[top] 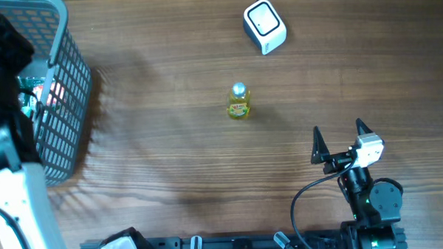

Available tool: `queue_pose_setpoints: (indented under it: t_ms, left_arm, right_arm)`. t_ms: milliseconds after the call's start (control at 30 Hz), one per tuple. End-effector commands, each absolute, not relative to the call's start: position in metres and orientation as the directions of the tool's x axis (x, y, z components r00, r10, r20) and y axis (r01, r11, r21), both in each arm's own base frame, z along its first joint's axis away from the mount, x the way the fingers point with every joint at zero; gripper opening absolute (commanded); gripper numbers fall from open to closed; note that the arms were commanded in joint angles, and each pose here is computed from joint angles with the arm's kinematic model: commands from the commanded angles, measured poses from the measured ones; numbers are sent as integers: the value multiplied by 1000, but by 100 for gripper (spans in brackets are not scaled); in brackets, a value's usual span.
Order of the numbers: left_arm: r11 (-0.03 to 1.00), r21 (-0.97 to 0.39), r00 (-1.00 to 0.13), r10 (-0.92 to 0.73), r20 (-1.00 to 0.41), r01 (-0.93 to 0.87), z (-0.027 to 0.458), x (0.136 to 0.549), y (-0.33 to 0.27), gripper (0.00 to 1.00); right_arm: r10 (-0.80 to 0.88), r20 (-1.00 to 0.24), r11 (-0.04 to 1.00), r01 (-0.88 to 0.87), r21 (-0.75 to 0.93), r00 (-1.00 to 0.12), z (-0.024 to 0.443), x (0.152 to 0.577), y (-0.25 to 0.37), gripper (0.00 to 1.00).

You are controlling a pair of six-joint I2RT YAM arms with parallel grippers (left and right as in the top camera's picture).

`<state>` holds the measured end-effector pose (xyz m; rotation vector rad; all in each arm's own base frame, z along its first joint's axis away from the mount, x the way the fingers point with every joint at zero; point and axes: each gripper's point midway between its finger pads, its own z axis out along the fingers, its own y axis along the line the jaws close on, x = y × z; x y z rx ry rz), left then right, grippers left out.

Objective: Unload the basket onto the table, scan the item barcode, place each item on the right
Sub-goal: 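Move the left gripper back into the grey basket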

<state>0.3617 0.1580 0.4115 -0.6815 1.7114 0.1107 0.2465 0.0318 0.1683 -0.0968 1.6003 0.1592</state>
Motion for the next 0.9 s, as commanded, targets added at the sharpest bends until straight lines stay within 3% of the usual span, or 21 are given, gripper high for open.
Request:
queue_pose_setpoints:
  t_ms: [0, 267, 367, 433, 700, 867]
  left_arm:
    - [782, -493, -155, -580, -800, -382, 411, 387, 154, 71]
    - [711, -458, -345, -677, -649, -533, 331, 405, 176, 91]
    - [724, -382, -394, -654, -645, -575, 311, 402, 185, 92]
    - [701, -328, -411, -664, -624, -634, 294, 397, 195, 99]
    - [740, -199, -571, -636, -520, -643, 233, 397, 201, 100]
    - [735, -171, -600, -645, -472, -656, 205, 399, 212, 100]
  right_arm:
    - [25, -999, 985, -172, 30, -29, 170, 246, 33, 100]
    - [25, -999, 985, -172, 30, -29, 170, 246, 33, 100]
    - [25, -999, 985, -172, 30, -29, 170, 246, 33, 100]
    - [26, -999, 985, -172, 30, -29, 170, 246, 33, 100]
    - [26, -999, 985, -172, 30, -29, 170, 246, 33, 100]
    - [26, -999, 985, -172, 30, -29, 170, 246, 33, 100]
